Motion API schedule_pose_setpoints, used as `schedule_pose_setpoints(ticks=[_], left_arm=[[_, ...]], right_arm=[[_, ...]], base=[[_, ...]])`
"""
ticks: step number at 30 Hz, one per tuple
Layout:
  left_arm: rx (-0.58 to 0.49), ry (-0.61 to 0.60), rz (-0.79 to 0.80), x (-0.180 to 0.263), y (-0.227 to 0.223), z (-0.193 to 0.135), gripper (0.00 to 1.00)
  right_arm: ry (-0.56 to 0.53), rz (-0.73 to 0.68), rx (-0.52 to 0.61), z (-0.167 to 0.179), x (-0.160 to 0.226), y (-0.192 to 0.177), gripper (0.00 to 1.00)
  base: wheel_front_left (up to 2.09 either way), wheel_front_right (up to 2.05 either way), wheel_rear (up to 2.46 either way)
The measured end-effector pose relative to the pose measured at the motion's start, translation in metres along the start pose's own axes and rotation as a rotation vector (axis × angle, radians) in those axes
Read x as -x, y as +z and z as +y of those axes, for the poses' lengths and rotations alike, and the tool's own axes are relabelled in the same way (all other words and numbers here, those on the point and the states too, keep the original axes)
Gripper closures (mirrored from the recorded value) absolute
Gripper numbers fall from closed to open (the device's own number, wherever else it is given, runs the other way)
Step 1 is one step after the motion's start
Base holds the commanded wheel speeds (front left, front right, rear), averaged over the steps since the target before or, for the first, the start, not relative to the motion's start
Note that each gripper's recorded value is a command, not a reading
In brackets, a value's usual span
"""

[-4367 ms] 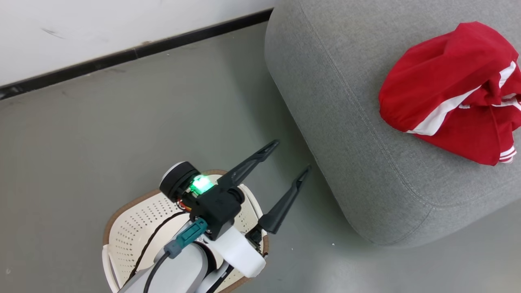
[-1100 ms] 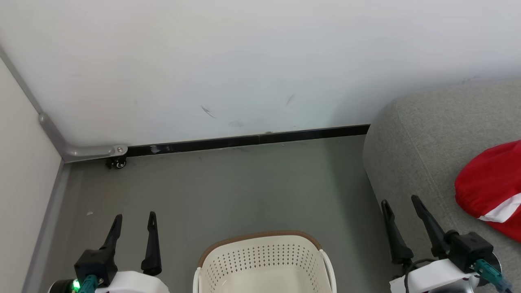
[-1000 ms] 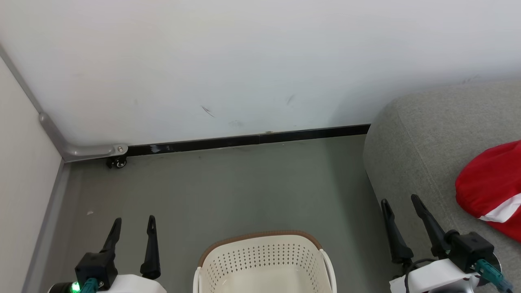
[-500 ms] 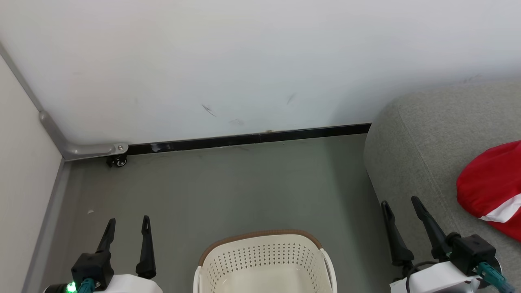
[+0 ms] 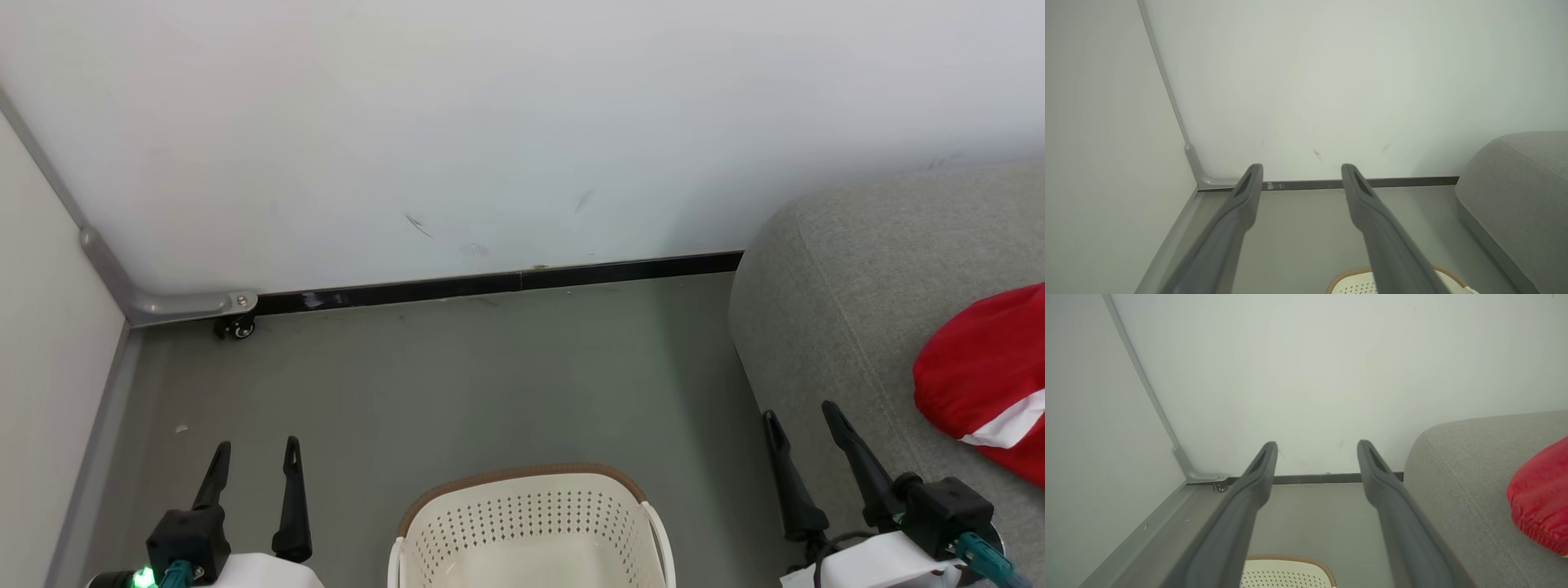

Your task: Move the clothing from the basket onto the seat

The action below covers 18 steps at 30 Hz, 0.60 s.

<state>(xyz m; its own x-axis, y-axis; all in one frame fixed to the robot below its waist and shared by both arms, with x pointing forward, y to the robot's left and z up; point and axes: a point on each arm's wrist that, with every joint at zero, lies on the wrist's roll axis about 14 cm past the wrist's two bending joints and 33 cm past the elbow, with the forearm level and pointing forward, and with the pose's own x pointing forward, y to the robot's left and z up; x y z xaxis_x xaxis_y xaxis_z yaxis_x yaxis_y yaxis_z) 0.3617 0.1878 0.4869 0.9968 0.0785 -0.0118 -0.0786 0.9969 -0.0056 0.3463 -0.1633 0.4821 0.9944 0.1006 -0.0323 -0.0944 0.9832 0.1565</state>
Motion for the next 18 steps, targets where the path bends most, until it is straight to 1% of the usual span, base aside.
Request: schedule_pose_setpoints(ticks=[4,5,10,16,18], left_arm=[[-0.006,0.000,0.001,0.000,0.000,0.000,0.00],[-0.006,0.000,0.011,0.001,-0.004,-0.001,1.00],[0.011,0.000,0.084,0.013,-0.027,-0.007,1.00],[0.072,0.012,0.118,0.012,-0.032,-0.003,1.00],[0.110,0.024,0.131,0.012,-0.033,-0.001,1.00]], right_arm=[[0.000,-0.006,0.000,0.000,0.000,0.002,0.00],[0.000,0.003,0.000,0.000,0.001,-0.001,1.00],[-0.013,0.084,-0.017,-0.001,0.014,-0.028,1.00],[-0.022,0.076,-0.072,-0.001,0.013,-0.027,1.00],[-0.026,0.070,-0.095,-0.002,0.013,-0.026,1.00]], base=[[0.00,0.00,0.00],[0.00,0.00,0.00],[0.00,0.00,0.00],[0.00,0.00,0.00],[0.00,0.00,0.00]])
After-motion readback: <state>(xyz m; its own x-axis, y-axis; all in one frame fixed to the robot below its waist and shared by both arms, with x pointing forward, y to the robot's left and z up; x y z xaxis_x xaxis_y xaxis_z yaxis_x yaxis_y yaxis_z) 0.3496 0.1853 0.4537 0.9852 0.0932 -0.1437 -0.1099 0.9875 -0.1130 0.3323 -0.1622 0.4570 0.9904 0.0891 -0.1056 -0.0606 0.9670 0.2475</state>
